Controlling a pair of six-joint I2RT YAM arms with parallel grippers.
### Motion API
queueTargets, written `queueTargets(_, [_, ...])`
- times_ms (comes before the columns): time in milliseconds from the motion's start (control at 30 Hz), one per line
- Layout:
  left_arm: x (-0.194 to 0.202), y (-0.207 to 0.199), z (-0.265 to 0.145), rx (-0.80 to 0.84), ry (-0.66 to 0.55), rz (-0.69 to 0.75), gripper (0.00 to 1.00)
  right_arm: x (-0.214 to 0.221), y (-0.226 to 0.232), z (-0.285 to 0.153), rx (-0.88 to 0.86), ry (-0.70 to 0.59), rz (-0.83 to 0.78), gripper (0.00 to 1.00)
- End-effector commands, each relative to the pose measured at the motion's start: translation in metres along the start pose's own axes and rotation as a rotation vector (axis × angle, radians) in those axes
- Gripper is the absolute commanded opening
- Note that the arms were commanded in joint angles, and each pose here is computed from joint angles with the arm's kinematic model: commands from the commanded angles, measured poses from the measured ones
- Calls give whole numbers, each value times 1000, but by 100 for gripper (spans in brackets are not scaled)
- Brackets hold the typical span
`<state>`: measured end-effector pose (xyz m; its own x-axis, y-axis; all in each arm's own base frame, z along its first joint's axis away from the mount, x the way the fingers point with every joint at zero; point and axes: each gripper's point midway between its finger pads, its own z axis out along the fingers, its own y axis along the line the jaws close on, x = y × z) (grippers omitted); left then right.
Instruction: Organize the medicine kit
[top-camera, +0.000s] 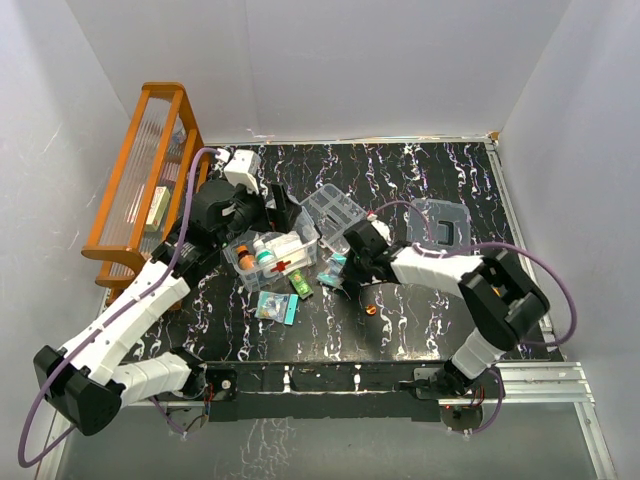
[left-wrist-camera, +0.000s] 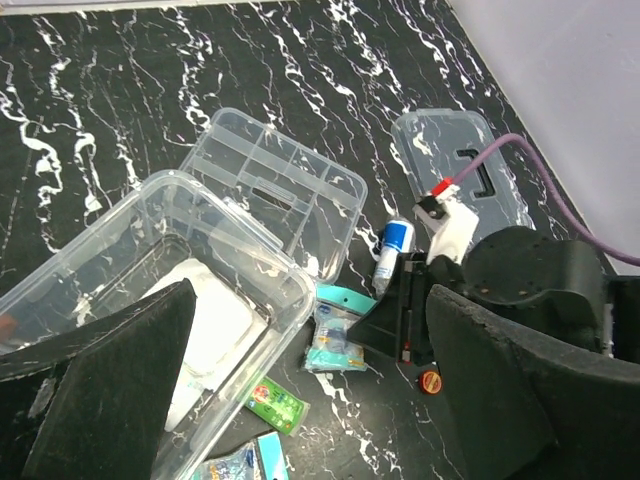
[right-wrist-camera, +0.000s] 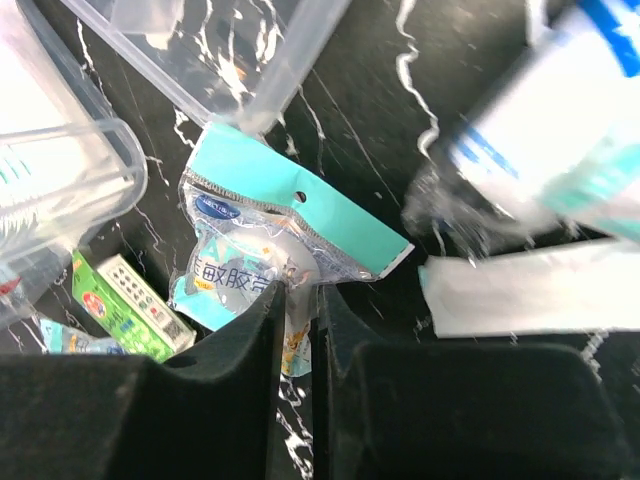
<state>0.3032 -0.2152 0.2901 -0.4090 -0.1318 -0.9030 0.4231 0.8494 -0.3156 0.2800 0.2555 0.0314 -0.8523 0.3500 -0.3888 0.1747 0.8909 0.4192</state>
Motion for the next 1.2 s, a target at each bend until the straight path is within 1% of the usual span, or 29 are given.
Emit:
queueTargets(0, [16, -13, 5, 86, 63, -2, 99, -18, 1, -25, -42, -111, 54, 4])
queueTargets(133, [30, -29, 8, 186, 118, -6, 99, -21, -4, -40, -64, -159, 79, 0])
queueTargets(300, [44, -52, 11, 304, 200, -77, 98, -32, -1, -62, -119, -224, 78, 0])
queueTargets(367, [50, -60, 13, 347, 237, -117, 96, -37, 5, -74, -158, -248, 46, 0])
queueTargets(467, [64, -75, 13, 434, 341, -155, 89, -44, 24, -96, -256, -279, -42, 1])
queueTargets(567, [79, -80, 14, 462, 424, -206, 87, -47, 37, -114, -330, -291, -150, 2])
queueTargets(700, [95, -80, 17, 462, 503, -241, 83, -48, 51, -132, -406, -300, -247, 3])
queueTargets(833, [110, -77, 23, 444, 569, -265, 75, -50, 62, -144, -458, -310, -296, 3])
queueTargets(967, [119, -81, 25, 466, 611, -306, 65, -52, 74, -153, -508, -320, -326, 3])
queueTargets(1167, [124, -80, 29, 455, 627, -331, 55, -56, 87, -162, -558, -333, -343, 3])
